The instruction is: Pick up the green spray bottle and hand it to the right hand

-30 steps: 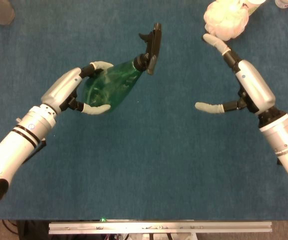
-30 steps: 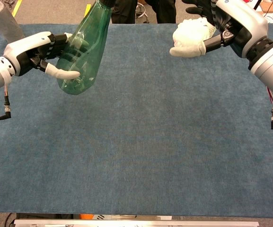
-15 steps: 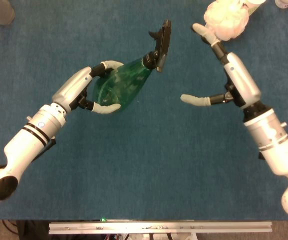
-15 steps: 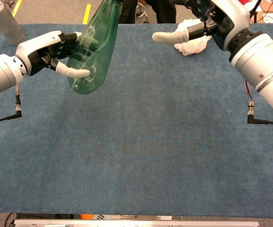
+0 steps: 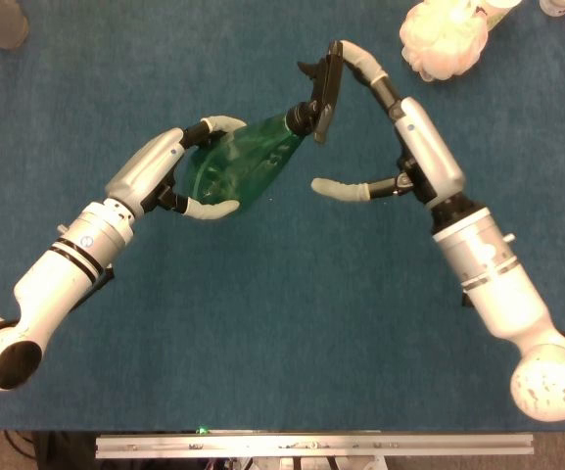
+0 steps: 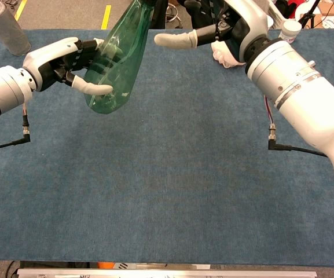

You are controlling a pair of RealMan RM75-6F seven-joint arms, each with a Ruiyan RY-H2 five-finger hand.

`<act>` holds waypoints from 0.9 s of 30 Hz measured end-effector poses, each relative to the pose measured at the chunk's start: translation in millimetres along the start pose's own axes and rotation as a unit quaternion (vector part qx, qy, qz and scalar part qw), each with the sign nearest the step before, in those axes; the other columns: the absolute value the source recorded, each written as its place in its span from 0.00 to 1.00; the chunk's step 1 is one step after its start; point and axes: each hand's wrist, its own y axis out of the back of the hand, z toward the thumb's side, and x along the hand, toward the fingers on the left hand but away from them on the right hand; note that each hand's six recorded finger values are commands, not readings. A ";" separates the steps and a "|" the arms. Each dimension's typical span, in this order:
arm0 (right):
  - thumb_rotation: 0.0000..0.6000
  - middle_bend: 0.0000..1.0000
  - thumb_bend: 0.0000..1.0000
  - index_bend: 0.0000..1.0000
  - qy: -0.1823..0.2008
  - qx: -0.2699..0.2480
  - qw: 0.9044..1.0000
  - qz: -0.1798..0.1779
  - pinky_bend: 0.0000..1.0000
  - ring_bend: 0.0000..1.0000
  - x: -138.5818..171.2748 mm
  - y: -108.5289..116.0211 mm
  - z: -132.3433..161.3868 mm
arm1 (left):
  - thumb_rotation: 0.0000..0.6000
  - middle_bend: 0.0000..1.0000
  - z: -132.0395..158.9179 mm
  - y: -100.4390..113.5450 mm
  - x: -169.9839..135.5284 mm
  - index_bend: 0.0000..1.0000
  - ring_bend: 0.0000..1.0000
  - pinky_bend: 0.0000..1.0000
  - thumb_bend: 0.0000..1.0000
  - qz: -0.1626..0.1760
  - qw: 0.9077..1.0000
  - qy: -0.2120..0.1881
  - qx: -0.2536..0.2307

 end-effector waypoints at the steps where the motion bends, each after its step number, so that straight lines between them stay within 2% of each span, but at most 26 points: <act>1: 1.00 0.07 0.00 0.00 0.000 -0.004 1.000 -0.002 0.05 0.00 -1.6 -2.1 0.5 | 1.00 0.25 -0.2 0.1 0.0 0.33 0.21 0.49 0.22 0.001 1.000 0.000 0.002; 21: 1.00 0.07 0.00 0.00 -0.002 -0.045 0.999 -0.004 0.05 0.00 -21.9 -30.1 11.2 | 1.00 0.25 -1.7 -7.6 1.3 0.33 0.21 0.49 0.22 -0.006 1.000 0.004 0.008; 27: 1.00 0.11 0.01 0.00 -0.001 -0.049 0.999 -0.005 0.05 0.00 -25.1 -35.5 13.4 | 1.00 0.25 -1.9 -7.1 2.1 0.33 0.21 0.49 0.22 -0.008 1.000 0.007 0.004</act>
